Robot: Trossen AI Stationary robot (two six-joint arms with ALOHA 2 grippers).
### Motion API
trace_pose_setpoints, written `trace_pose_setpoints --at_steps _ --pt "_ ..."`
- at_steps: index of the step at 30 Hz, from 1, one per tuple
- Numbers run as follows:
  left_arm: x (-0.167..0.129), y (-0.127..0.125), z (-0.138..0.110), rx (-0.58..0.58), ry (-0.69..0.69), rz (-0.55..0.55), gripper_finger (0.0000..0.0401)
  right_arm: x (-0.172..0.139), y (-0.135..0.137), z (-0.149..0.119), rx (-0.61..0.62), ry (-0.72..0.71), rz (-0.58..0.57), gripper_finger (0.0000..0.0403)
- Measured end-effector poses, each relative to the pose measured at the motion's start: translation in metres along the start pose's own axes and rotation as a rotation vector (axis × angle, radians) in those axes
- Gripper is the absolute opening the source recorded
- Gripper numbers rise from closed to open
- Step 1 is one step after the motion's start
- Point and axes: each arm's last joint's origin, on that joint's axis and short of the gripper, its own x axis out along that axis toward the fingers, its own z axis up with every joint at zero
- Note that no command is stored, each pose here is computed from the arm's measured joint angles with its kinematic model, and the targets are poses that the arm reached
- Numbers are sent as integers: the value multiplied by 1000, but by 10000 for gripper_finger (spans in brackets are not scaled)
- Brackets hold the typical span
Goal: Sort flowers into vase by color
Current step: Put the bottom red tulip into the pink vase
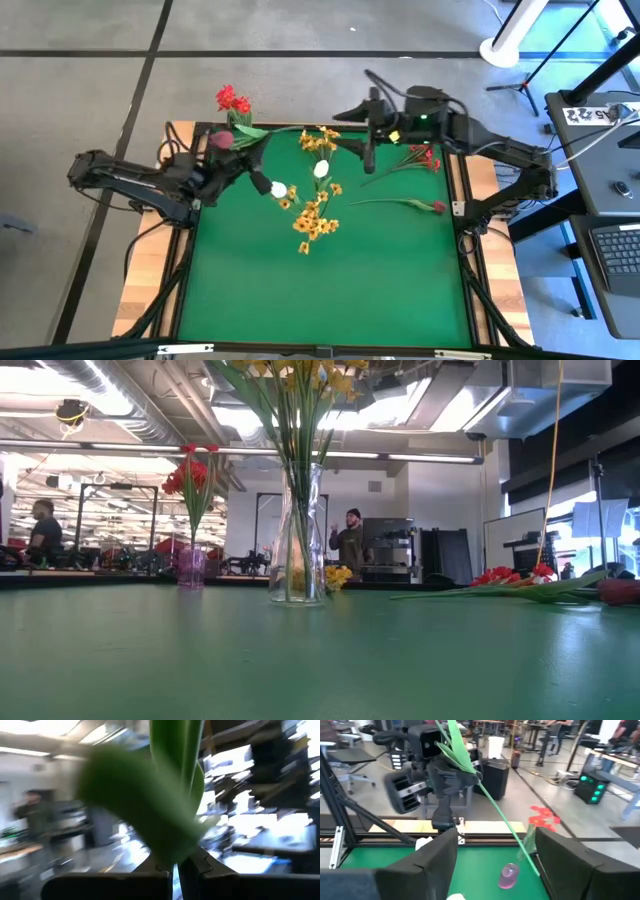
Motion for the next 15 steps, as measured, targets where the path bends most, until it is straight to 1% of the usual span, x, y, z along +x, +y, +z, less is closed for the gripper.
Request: trace_pose_setpoints --at_steps 4,9,12,15 --pt "-12 13 2 66 121 142 1 -23 1 7 0 3 -25 272" --pt "-21 20 -4 167 252 298 0 -39 3 6 12 62 -42 262" --pt "-22 21 -8 205 291 344 0 -44 3 2 17 122 -57 254" --pt "-22 20 -13 218 311 342 0 -45 3 -5 20 197 -83 248"
